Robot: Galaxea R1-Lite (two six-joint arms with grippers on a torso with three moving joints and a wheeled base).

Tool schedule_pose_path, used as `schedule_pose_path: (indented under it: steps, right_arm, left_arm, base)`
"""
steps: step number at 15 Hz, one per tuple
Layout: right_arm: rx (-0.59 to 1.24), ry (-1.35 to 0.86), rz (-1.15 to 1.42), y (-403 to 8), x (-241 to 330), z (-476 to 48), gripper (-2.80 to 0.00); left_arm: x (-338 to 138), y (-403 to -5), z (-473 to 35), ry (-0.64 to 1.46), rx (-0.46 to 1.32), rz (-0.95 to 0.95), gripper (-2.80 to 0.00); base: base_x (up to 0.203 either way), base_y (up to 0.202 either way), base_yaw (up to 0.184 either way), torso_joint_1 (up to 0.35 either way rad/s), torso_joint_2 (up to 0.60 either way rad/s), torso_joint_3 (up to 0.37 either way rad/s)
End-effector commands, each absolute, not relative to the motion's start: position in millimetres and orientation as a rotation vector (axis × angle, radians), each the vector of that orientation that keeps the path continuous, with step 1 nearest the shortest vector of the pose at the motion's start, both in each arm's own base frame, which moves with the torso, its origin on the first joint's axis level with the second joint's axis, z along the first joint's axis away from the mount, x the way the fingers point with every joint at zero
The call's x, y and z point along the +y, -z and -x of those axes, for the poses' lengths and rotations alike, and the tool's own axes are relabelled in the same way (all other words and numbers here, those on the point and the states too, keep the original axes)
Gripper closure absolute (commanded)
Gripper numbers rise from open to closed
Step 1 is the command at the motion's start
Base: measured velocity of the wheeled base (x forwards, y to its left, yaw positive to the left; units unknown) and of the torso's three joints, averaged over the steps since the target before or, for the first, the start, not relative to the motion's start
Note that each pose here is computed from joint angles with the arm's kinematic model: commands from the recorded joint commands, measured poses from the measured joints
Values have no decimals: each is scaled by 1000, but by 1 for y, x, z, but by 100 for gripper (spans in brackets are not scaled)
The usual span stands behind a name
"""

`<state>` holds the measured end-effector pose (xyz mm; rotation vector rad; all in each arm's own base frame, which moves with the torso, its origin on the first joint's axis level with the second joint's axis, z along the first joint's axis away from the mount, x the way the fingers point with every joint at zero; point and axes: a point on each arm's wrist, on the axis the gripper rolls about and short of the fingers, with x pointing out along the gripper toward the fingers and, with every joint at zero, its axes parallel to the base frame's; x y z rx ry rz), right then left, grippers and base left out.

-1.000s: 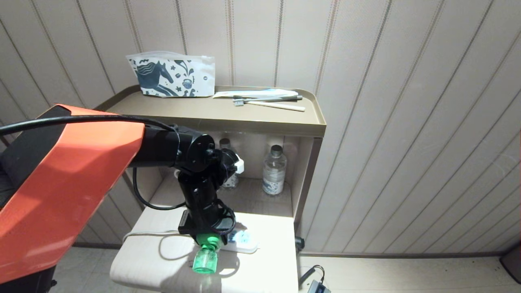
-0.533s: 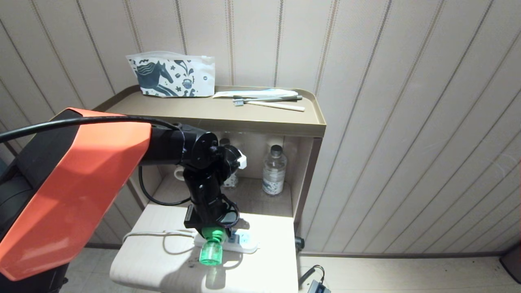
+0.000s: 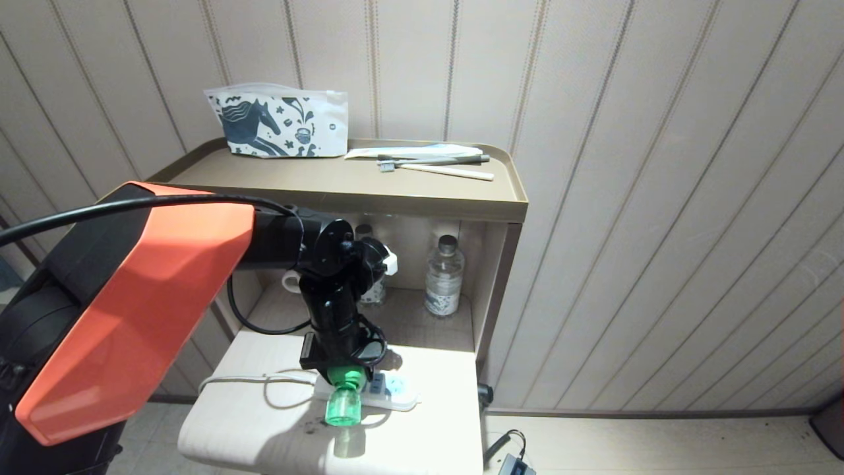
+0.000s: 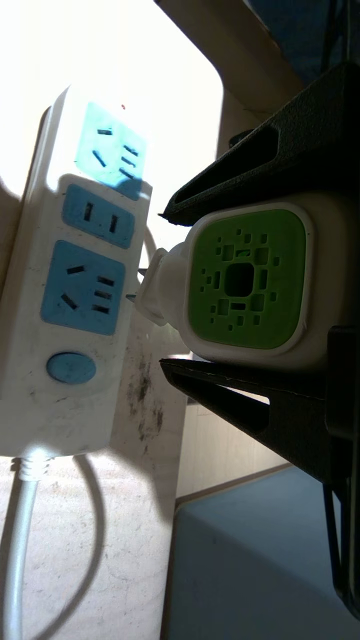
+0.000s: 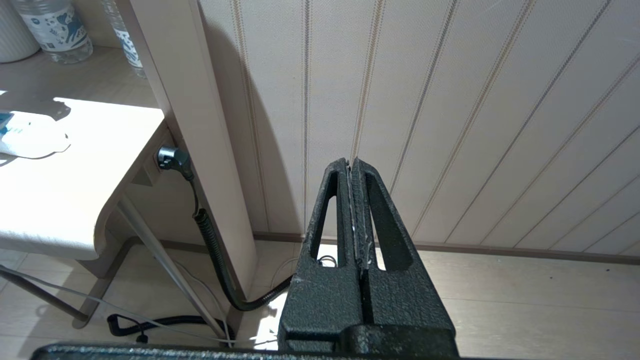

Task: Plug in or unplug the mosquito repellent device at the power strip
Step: Insert the plug into the socket

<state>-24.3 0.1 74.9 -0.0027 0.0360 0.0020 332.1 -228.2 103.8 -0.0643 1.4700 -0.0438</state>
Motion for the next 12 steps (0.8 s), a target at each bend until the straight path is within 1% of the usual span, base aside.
schedule_pose_path:
  steps: [1, 12]
  right_arm:
    - [37, -2, 3, -75, 0, 24, 0]
    - [37, -2, 3, -75, 0, 24, 0]
  left_arm:
    - [-228, -101, -335, 22, 1458, 62, 0]
    - [-228, -90, -336, 2, 1484, 53, 0]
  base:
    - [0, 0, 0, 0, 0, 0]
    - [0, 0, 0, 0, 0, 0]
